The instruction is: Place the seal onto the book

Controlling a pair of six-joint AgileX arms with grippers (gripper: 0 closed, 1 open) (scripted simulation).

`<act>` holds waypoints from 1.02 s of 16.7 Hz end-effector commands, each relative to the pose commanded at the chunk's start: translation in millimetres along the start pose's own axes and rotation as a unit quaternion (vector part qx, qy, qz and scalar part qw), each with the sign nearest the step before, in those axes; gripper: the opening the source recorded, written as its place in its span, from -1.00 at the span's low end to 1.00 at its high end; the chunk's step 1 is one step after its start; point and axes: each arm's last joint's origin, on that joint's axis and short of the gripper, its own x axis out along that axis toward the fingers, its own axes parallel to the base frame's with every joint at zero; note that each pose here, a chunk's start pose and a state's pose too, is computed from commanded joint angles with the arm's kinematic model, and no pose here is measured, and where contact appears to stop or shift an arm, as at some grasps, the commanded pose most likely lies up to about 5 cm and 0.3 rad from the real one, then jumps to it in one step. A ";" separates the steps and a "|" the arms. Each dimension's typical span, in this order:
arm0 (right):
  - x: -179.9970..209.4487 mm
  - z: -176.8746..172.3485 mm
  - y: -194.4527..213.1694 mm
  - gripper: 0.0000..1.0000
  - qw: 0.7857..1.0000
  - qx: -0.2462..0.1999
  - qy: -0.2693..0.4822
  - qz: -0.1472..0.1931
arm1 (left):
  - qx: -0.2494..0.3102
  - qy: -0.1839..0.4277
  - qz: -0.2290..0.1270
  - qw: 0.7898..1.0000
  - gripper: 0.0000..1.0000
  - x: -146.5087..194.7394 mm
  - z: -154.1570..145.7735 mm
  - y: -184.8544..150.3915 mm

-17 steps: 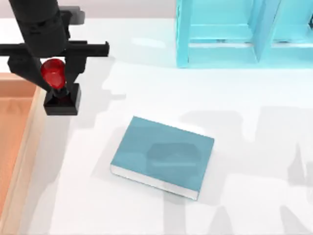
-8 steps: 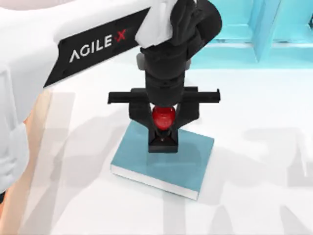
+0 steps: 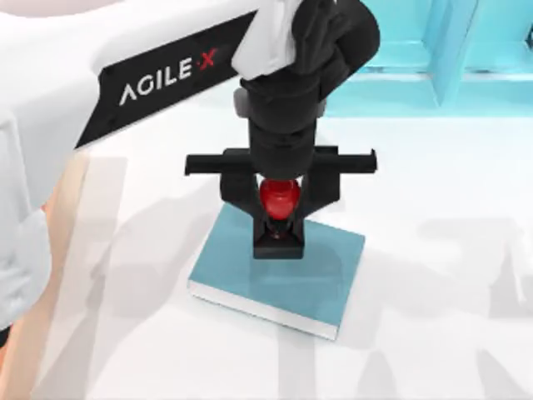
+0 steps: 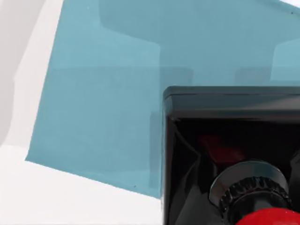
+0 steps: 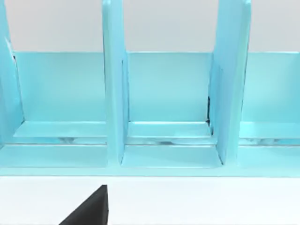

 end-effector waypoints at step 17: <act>0.0 0.0 0.0 1.00 1.000 0.000 0.000 0.000 | 0.000 0.000 0.000 1.000 0.96 -1.5 -0.1 -0.3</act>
